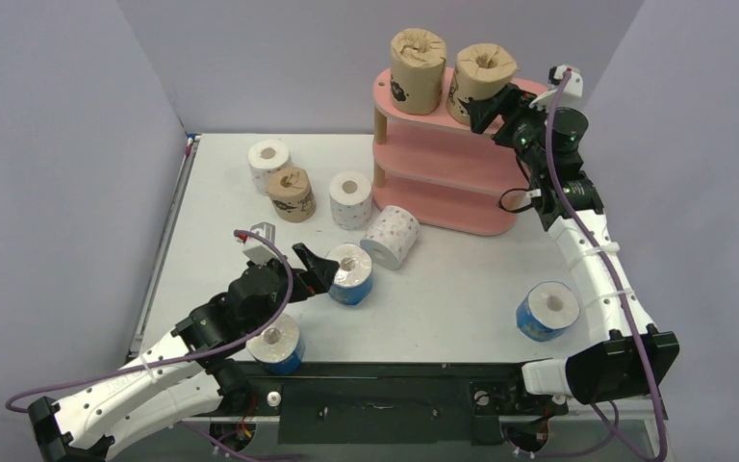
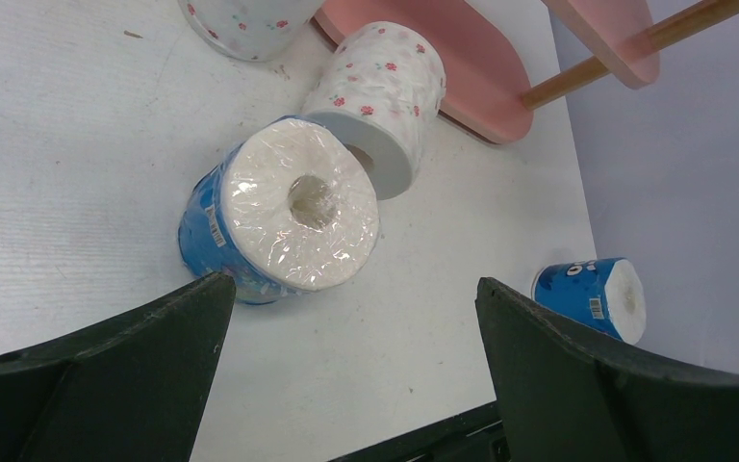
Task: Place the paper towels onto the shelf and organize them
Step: Move the paper towel to the shelf.
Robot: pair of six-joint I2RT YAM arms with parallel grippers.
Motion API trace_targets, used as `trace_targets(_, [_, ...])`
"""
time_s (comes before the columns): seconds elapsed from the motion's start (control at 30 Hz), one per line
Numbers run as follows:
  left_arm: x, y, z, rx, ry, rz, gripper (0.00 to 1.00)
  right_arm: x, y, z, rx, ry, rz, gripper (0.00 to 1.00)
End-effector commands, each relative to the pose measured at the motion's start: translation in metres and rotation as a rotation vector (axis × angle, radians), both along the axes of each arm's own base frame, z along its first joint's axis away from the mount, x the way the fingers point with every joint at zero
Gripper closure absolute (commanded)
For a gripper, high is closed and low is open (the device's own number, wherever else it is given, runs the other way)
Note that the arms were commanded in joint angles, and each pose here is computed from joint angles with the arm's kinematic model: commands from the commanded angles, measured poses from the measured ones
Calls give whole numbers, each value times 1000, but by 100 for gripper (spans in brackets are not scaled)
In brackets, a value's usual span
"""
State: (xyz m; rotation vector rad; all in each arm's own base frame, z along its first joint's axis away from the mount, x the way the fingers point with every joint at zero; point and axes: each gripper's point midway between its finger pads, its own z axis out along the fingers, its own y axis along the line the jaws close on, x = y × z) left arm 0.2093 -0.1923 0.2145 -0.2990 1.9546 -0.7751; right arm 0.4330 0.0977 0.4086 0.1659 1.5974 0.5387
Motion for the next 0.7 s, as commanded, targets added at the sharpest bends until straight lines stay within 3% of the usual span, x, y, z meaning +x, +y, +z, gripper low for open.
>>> trace_targets(0.0, [0, 1, 1, -14, -5, 7, 4, 1, 6, 22, -19, -57, 7, 17])
trace_targets(0.67, [1, 2, -3, -14, 2, 17, 4, 8, 26, 14, -33, -28, 49, 18])
